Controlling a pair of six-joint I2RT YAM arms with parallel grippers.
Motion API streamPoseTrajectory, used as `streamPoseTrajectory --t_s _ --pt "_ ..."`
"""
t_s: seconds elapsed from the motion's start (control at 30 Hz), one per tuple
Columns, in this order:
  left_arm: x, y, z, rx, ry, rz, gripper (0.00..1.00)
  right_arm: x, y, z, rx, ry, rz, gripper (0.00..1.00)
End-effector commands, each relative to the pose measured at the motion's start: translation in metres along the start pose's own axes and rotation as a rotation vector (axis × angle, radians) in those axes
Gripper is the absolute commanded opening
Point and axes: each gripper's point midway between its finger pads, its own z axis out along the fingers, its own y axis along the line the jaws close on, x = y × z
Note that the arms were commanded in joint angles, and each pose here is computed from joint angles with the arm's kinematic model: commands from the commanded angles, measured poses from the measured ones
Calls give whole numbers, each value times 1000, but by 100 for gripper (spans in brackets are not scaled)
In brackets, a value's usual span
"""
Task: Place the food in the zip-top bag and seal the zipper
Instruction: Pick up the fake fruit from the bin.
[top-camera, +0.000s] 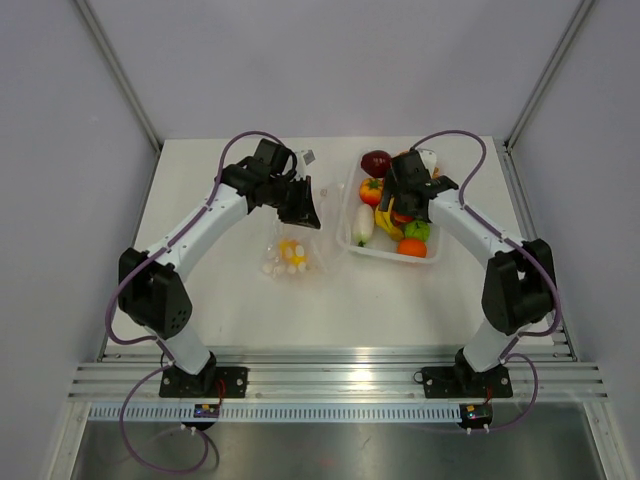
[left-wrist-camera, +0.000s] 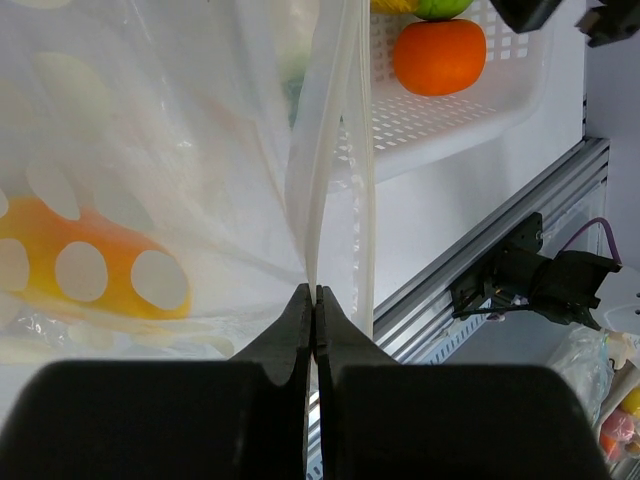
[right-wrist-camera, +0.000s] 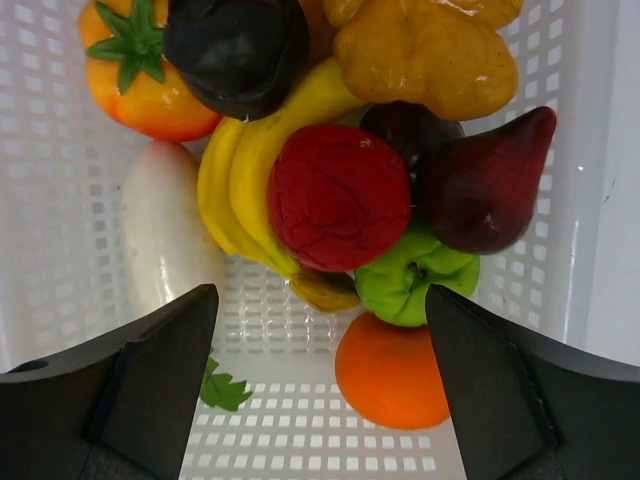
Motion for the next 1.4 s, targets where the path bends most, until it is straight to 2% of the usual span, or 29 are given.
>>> streamPoseTrajectory --t_s 0.0,0.53,0.8,0.87,0.93,1.03,1.37 --pt "-8 -10 -14 19 -57 29 0 -22 3 13 27 -48 -6 93" --pt "-3 -7 -10 18 -40 24 0 -13 -2 57 97 -32 -44 93" --pt "-1 -7 -10 20 -34 26 0 -14 1 60 68 -67 -25 84" --pt "-1 -7 -10 20 -32 25 0 -15 0 60 67 -69 -28 78" --pt "-1 -6 -10 18 -33 25 0 -18 3 55 49 -79 -21 70" --pt "-1 -6 -9 18 -32 24 0 -18 4 47 26 -86 -4 66" --pt "-6 -9 -4 31 -28 25 0 -31 5 -10 -91 -145 83 59"
